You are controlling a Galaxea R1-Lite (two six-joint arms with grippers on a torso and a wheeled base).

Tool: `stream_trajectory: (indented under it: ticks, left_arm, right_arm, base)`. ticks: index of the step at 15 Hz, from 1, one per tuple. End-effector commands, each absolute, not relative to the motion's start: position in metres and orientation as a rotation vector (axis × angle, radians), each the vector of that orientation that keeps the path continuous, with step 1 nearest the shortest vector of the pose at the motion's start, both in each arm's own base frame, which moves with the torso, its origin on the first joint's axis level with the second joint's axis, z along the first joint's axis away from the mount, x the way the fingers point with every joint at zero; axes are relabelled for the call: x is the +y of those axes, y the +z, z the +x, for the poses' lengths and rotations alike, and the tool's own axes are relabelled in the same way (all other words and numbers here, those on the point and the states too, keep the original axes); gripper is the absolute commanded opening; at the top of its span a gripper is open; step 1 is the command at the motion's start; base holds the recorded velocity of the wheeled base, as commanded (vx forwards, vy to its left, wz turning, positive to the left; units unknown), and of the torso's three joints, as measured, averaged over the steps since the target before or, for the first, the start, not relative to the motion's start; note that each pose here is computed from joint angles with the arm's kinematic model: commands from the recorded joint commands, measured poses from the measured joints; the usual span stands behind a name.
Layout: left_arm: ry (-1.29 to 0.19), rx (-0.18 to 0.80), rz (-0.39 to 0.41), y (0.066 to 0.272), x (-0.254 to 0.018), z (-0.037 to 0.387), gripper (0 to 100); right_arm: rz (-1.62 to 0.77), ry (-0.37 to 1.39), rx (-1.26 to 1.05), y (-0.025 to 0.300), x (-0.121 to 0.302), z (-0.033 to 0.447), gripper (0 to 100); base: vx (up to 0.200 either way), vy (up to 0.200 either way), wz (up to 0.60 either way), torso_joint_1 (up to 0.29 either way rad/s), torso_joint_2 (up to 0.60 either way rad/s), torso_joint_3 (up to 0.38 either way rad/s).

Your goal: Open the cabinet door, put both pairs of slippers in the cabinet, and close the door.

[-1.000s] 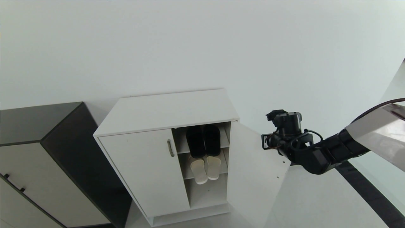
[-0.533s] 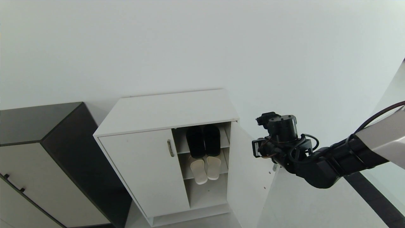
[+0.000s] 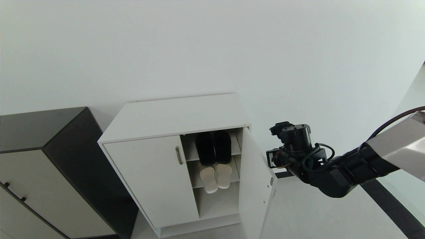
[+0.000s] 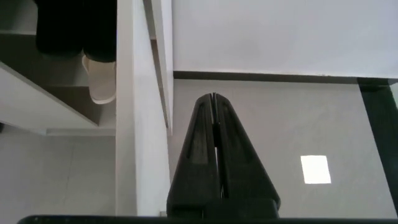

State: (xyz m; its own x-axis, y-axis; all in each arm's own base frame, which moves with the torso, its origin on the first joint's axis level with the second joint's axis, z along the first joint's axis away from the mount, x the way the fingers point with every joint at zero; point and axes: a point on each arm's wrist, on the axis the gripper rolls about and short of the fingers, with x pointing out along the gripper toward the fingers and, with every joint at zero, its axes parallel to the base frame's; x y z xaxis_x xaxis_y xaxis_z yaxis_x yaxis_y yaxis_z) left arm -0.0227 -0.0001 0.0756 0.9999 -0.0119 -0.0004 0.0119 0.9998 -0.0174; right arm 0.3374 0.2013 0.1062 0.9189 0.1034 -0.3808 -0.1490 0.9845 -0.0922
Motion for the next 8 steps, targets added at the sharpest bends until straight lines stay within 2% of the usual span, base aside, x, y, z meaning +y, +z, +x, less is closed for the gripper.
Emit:
stream_trajectory:
  ticks: [1,8]
  left_arm:
    - [-0.012,0.000,-0.017,0.076,0.000,-0.023,0]
    - [-0.012,0.000,-0.017,0.076,0.000,-0.023,0]
  right_arm:
    - [-0.132,0.153,0.396,0.102,0.208,0.331,0]
    - [-0.136,0.296,0.404,0.100,0.249,0.287,0]
  base:
    - [0.000,0.000,0.00,0.000,0.00,0.000]
    - [0.000,0.000,0.00,0.000,0.00,0.000]
